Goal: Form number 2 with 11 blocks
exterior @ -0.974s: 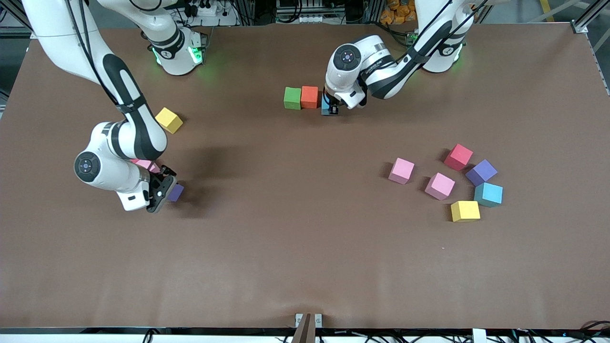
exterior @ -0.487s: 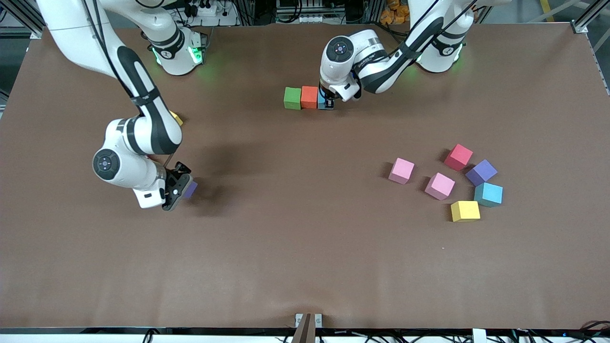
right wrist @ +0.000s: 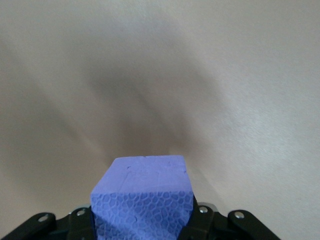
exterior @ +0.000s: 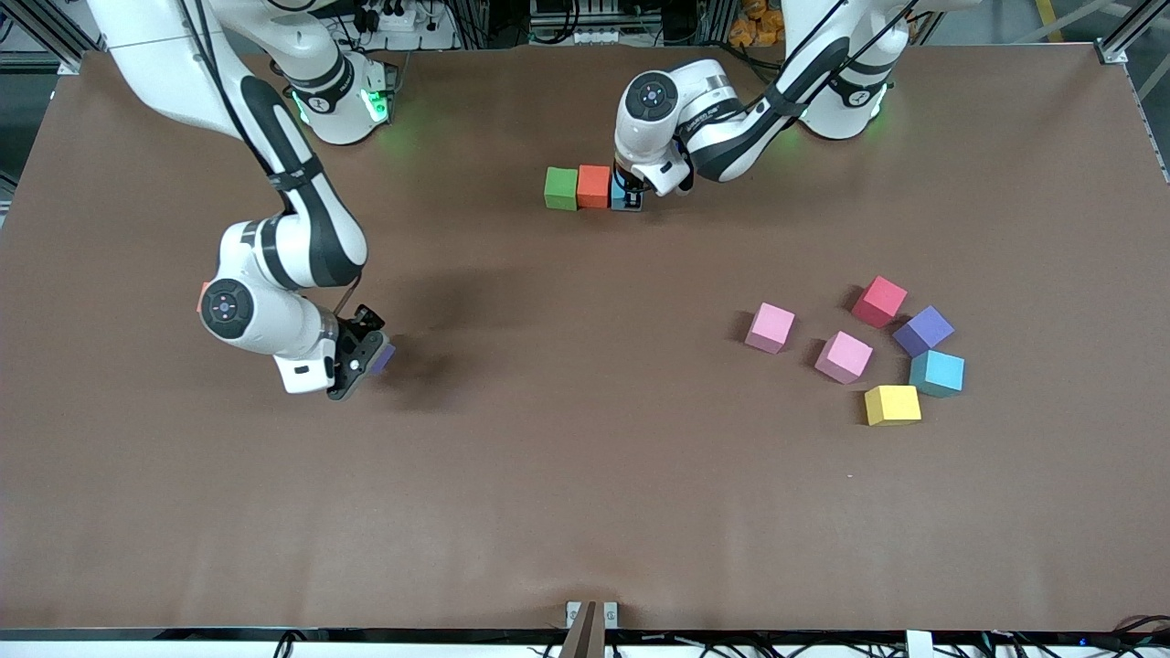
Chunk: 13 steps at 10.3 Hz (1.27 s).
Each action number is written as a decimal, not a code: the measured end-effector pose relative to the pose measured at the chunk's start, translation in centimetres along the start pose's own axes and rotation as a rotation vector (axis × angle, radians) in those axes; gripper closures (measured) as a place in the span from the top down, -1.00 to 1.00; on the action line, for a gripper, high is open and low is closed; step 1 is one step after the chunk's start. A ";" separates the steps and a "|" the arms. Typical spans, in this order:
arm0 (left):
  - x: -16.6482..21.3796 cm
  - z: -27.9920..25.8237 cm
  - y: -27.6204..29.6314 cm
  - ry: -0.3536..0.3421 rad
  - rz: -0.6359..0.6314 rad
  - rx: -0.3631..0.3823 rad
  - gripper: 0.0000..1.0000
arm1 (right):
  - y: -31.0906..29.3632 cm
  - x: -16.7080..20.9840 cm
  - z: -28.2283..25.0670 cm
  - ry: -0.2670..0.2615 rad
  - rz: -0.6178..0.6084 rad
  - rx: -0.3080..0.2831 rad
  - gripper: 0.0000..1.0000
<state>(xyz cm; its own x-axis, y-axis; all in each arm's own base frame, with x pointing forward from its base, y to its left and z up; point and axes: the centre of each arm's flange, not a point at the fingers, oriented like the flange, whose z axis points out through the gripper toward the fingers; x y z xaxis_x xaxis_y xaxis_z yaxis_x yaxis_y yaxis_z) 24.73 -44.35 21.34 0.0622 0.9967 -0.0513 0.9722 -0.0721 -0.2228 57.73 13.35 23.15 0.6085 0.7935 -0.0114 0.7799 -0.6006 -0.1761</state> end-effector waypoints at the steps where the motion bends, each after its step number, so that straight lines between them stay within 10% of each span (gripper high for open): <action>1: 0.0 0.1 0.0 -0.001 0.000 0.001 0.10 | -0.9 0.8 -0.1 0.000 0.018 -0.003 0.15; 4: 0.0 0.0 0.0 -0.005 0.000 0.000 0.11 | -3.4 2.6 -0.5 -0.001 0.060 -0.007 0.15; 8: -0.1 0.0 0.0 -0.004 0.009 -0.006 1.00 | -5.3 3.8 -1.3 -0.005 0.138 -0.004 0.15; 13: 0.0 -0.7 1.0 -0.011 0.017 -0.038 1.00 | -9.6 6.1 -1.5 -0.011 0.232 -0.010 0.15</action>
<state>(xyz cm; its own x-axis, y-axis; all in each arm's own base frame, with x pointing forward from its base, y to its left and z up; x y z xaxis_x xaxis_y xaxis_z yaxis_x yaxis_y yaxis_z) 25.87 -44.38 21.84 0.0765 0.9949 -0.0659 0.9789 -0.0875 -0.1844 54.15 23.79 26.24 0.7698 0.6353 -0.0612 0.6210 -0.7677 -0.1582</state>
